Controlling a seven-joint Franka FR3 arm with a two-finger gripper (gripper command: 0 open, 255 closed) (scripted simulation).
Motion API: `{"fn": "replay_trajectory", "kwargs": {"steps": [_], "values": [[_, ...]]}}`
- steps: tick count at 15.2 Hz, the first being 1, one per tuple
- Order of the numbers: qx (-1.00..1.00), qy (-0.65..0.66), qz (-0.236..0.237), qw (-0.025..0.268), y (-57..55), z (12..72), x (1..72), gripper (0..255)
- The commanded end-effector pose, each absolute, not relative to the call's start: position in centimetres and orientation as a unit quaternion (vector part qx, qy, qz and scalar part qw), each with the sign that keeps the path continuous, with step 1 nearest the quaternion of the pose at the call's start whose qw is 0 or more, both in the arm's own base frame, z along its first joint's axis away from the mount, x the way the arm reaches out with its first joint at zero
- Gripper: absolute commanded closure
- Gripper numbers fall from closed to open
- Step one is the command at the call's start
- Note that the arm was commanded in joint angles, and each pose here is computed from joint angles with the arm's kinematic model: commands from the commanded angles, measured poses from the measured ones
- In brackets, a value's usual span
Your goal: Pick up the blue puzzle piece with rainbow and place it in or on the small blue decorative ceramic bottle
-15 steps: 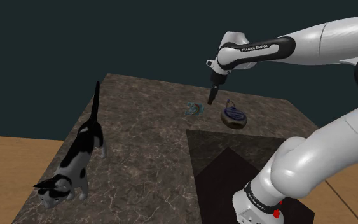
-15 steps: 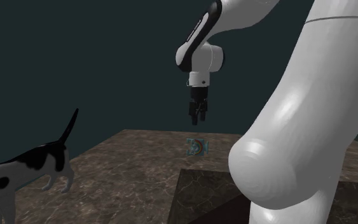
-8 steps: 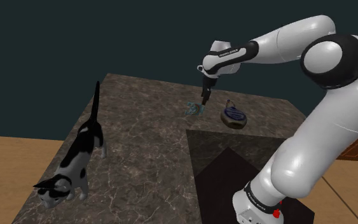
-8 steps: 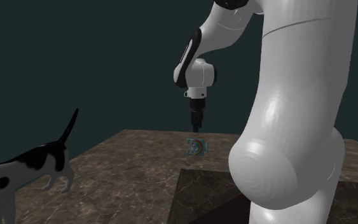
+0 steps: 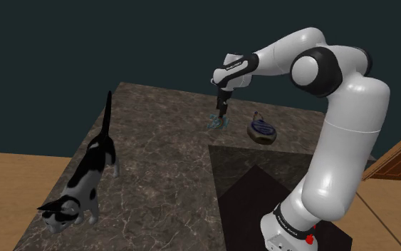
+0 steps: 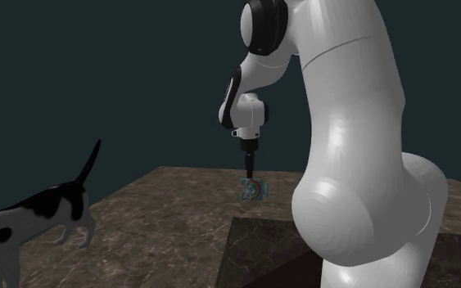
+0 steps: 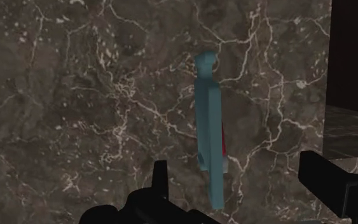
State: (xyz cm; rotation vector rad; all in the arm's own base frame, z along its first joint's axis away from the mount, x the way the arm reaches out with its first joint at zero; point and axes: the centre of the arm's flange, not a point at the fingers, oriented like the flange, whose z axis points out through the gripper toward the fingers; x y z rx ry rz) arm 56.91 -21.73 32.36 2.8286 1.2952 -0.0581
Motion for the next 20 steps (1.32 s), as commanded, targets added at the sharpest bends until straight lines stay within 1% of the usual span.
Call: {"fn": "replay_trajectory", "kwargs": {"steps": [1,6,14,15,20], "values": [[0.907,0.421,-0.019,0.015,-21.8,31.3,57.3,0],[0.907,0.421,-0.019,0.015,-22.0,28.4,57.3,0],[0.907,0.421,-0.019,0.015,-22.0,28.4,57.3,0],[0.907,0.421,-0.019,0.015,-22.0,28.4,57.3,255],[0.907,0.421,-0.019,0.015,-22.0,28.4,57.3,255]]}}
